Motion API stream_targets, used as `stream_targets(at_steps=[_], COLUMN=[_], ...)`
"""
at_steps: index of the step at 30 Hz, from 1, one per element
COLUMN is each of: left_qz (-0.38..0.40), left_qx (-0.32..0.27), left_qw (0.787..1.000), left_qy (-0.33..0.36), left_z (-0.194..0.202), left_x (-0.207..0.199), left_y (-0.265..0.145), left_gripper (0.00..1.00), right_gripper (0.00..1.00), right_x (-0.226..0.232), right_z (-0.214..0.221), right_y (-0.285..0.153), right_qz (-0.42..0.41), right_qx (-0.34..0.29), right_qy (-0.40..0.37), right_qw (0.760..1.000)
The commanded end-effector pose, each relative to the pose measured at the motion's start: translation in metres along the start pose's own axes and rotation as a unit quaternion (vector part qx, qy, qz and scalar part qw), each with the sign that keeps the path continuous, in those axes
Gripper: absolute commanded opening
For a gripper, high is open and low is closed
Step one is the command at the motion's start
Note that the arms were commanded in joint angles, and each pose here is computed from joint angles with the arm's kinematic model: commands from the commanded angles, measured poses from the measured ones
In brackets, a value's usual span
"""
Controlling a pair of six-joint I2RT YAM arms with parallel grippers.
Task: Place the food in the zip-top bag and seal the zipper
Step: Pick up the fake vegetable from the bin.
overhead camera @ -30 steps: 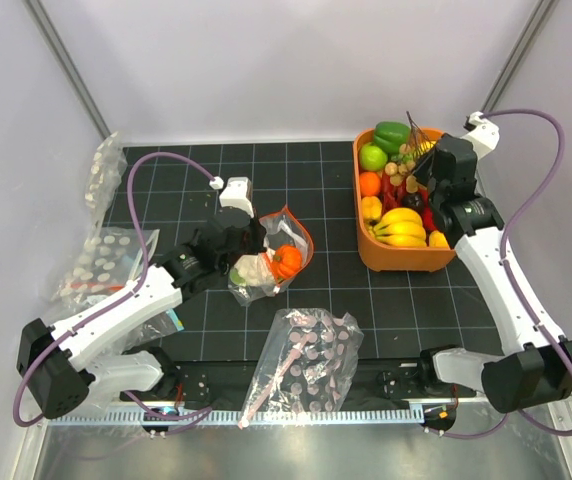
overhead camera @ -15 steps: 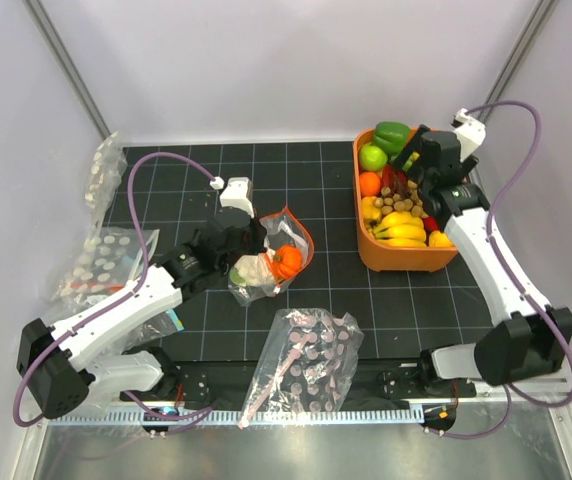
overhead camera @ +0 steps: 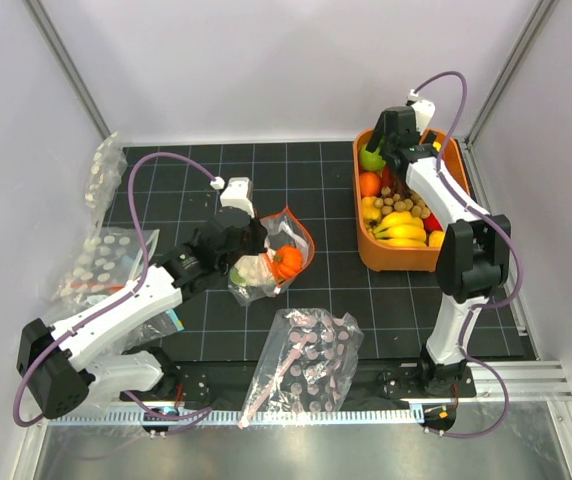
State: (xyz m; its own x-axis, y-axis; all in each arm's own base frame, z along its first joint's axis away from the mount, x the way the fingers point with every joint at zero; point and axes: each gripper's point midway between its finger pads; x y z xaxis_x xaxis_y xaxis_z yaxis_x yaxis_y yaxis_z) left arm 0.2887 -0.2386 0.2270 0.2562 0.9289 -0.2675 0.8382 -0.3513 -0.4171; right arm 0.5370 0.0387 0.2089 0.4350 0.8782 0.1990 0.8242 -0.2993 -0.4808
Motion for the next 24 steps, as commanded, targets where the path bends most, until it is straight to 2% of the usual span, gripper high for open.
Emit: stream_targets(at_steps=[1, 5, 13, 16, 24], left_qz=[0.022, 0.022, 0.023, 0.023, 0.018], left_qx=[-0.028, -0.028, -0.028, -0.026, -0.029], left_qw=[0.999, 0.999, 0.999, 0.999, 0.999], left_qy=[-0.019, -0.018, -0.018, -0.017, -0.017], left_z=[-0.021, -0.021, -0.021, -0.020, -0.021], left_x=[-0.011, -0.010, -0.011, -0.011, -0.009], left_y=[-0.005, -0.005, -0.005, -0.004, -0.004], left_gripper=[0.00, 0.00, 0.00, 0.00, 0.00], right_gripper=[1.00, 1.00, 1.00, 1.00, 0.99], right_x=[0.014, 0.018, 0.014, 0.018, 0.034], right_z=[-0.047, -0.057, -0.056, -0.073, -0.086], right_y=[-0.002, 0.001, -0.005, -0.016, -0.007], right_qz=[-0.028, -0.036, -0.040, -0.058, -0.066], right_qx=[-0.072, -0.101, -0.110, -0.140, -0.131], right_qy=[-0.044, -0.058, -0.071, -0.081, -0.113], right_qw=[0.996, 0.993, 0.991, 0.985, 0.983])
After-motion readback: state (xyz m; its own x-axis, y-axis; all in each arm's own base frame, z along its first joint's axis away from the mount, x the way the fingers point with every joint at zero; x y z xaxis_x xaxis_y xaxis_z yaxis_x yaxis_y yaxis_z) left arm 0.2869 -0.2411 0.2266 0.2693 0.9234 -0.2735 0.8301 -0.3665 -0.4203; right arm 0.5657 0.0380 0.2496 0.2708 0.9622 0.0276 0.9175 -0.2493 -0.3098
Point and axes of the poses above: each gripper's point midway between its finger pads, its own y axis out along the fingers, its own x axis along the line the jaws close on, z = x × y, and after that the axes turned 3 degrees about y, right-handed
